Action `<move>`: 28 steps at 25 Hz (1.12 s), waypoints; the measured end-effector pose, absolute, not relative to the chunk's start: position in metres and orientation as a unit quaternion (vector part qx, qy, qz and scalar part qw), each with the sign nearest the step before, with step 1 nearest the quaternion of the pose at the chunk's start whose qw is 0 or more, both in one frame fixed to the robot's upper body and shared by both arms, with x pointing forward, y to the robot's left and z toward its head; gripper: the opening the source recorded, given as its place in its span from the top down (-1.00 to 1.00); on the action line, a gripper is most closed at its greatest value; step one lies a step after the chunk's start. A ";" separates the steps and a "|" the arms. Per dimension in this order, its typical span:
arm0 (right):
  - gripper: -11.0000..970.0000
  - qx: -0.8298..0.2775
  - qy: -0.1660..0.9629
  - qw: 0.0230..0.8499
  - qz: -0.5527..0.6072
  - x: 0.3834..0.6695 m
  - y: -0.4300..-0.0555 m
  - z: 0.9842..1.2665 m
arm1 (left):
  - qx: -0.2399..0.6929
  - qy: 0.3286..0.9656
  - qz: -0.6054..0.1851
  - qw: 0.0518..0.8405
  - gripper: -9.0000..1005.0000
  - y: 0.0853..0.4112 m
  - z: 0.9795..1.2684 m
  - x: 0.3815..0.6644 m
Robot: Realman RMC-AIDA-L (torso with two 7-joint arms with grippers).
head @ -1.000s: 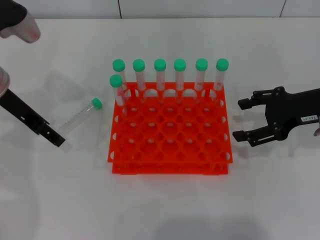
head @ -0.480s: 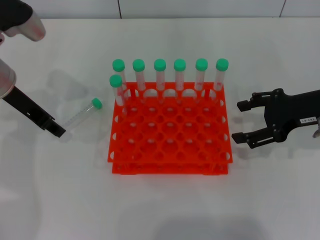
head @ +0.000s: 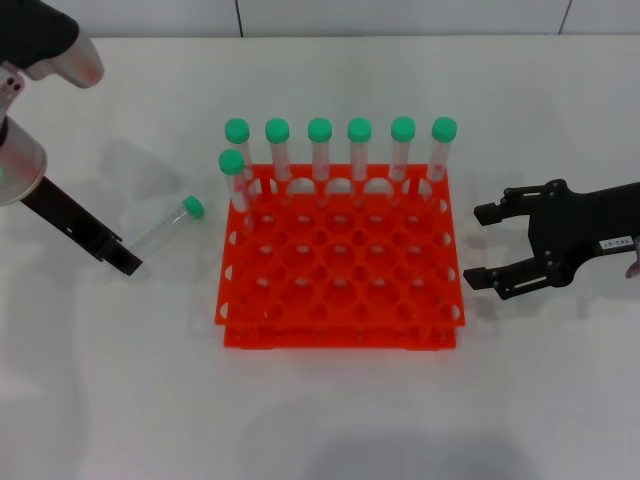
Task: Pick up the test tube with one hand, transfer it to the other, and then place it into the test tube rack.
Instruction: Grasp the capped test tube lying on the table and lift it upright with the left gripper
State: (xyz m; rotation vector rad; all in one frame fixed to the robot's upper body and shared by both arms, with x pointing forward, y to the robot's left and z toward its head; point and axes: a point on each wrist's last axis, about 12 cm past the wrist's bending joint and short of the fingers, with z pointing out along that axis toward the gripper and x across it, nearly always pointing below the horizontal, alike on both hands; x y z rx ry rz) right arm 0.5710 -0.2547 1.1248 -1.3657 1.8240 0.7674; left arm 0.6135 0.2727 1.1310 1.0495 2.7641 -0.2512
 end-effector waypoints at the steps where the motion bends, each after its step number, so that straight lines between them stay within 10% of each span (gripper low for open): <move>1: -0.77 -0.530 0.708 0.360 0.298 0.571 -0.255 1.125 | 0.352 0.928 -0.084 0.087 -0.01 0.273 1.131 0.614; 25: -0.77 -0.529 0.709 0.360 0.295 0.572 -0.253 1.124 | 0.355 0.928 -0.086 0.073 0.15 0.267 1.117 0.615; 28: -0.77 -0.529 0.709 0.361 0.295 0.572 -0.253 1.124 | 0.353 0.929 -0.084 0.075 0.54 0.268 1.117 0.616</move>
